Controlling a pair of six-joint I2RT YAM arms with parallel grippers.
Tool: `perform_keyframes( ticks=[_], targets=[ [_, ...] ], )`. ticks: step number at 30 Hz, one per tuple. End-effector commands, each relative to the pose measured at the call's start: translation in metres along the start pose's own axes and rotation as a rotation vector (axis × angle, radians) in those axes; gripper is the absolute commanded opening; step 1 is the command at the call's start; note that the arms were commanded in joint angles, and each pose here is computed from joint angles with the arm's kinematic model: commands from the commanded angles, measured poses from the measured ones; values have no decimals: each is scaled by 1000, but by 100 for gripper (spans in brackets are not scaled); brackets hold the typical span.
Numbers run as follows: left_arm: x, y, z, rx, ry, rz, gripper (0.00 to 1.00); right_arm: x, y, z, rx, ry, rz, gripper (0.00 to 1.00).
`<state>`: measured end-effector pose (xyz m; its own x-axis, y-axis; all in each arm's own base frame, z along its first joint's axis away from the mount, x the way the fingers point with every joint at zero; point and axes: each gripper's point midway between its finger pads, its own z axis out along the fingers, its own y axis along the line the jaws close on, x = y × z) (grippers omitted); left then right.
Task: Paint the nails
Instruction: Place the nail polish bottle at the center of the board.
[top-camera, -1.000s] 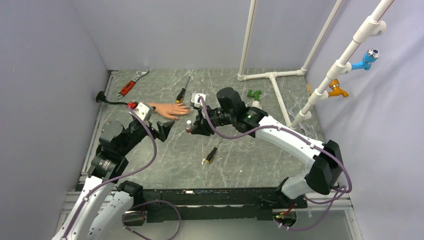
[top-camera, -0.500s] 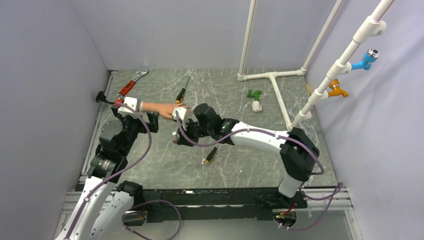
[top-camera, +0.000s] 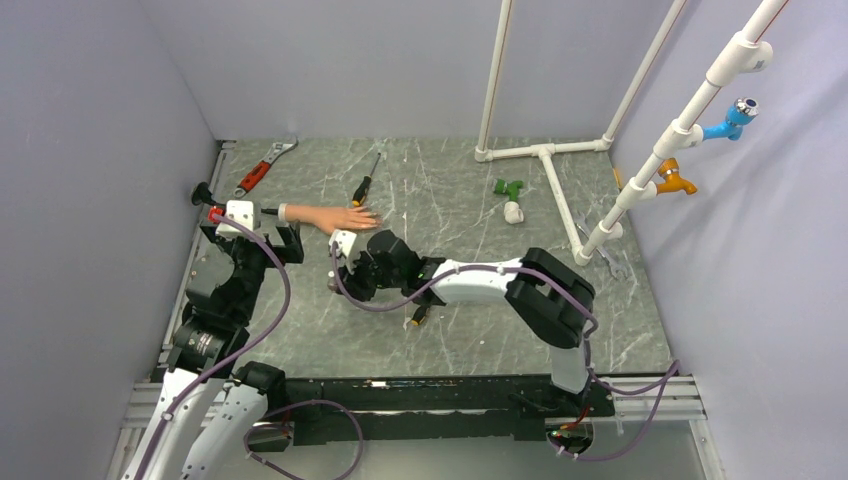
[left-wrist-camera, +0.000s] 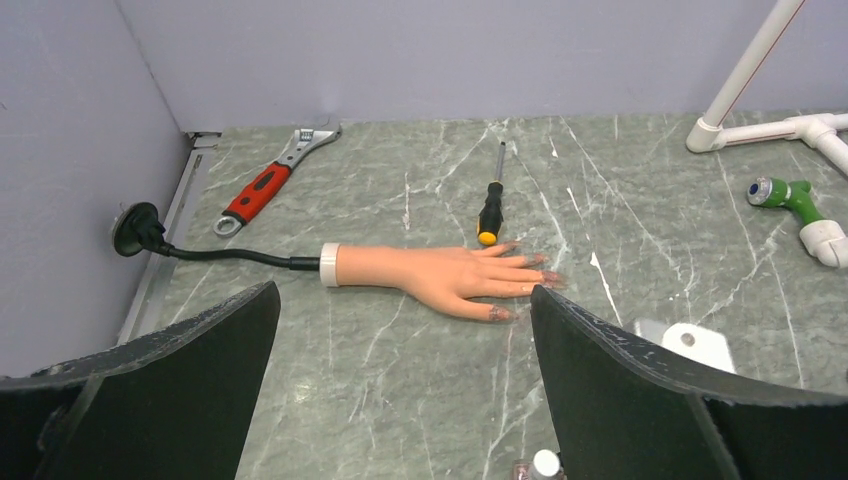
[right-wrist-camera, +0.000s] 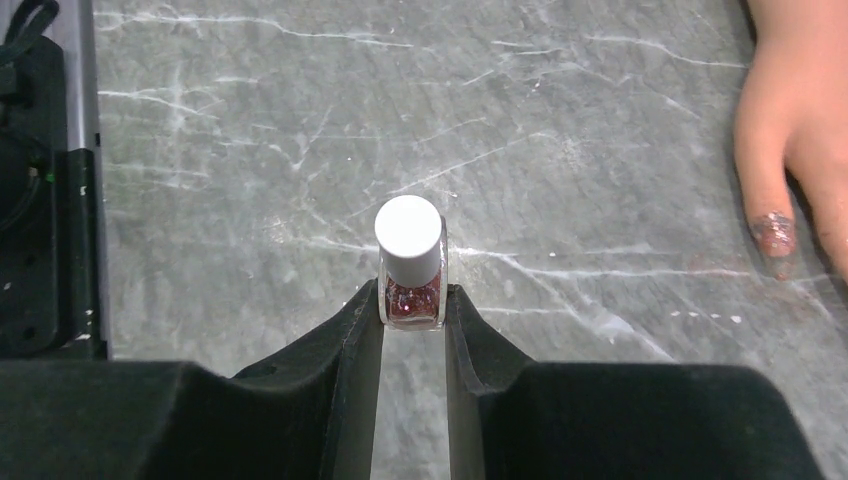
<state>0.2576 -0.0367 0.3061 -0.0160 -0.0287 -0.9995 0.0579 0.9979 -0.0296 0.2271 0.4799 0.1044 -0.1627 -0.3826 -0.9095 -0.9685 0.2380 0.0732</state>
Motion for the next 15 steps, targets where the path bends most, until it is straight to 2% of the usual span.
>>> perform_keyframes(
  ticks=[1, 15],
  targets=[
    [-19, 3, -5, -14, -54, -19, 99, -19, 3, 17, 22, -127, -30, 0],
    [-19, 1, -4, 0, -52, -11, 99, 14, 34, 56, -85, -78, -5, 0]
  ],
)
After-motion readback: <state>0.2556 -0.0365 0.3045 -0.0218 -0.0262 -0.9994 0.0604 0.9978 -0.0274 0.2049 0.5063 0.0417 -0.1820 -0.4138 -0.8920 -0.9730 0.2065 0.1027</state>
